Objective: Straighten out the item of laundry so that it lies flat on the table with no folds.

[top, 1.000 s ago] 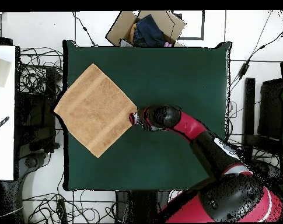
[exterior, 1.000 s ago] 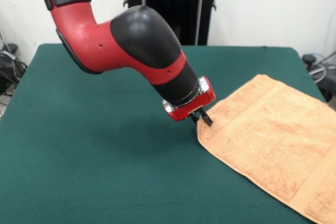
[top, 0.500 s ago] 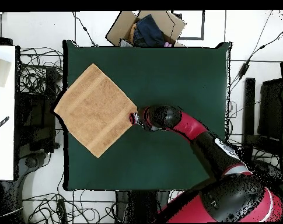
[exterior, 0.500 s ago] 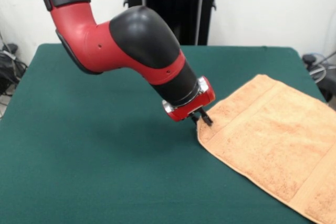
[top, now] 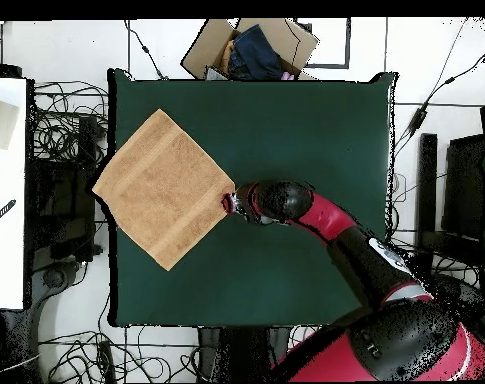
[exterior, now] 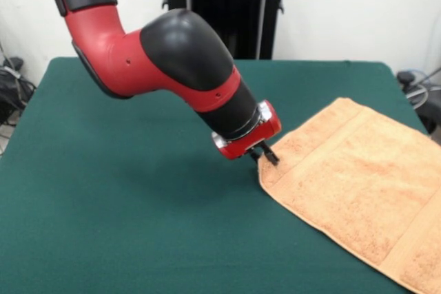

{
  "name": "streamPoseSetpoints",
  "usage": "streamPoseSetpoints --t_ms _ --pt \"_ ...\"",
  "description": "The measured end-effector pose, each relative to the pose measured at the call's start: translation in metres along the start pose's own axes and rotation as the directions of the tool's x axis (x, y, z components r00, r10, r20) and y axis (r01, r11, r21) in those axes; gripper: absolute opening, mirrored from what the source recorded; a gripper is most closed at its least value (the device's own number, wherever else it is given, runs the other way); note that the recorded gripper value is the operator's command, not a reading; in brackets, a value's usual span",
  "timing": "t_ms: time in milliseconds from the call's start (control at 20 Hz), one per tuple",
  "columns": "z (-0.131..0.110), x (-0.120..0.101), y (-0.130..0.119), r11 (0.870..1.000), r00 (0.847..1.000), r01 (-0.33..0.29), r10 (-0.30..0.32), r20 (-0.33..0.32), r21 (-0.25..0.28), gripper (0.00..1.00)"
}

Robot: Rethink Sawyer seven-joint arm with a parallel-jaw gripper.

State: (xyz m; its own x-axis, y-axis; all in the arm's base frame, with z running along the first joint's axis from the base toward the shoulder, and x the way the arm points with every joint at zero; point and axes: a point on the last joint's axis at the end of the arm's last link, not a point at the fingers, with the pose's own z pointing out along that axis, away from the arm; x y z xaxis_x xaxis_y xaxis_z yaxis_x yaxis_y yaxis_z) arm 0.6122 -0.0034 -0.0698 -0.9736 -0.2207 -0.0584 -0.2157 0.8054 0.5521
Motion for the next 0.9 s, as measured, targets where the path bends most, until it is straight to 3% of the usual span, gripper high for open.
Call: streamPoseSetpoints --t_ms 900 --pt "-0.0007 0.0021 -0.0052 0.999 1.000 -0.021 0.022 0.013 -0.038 0.00"
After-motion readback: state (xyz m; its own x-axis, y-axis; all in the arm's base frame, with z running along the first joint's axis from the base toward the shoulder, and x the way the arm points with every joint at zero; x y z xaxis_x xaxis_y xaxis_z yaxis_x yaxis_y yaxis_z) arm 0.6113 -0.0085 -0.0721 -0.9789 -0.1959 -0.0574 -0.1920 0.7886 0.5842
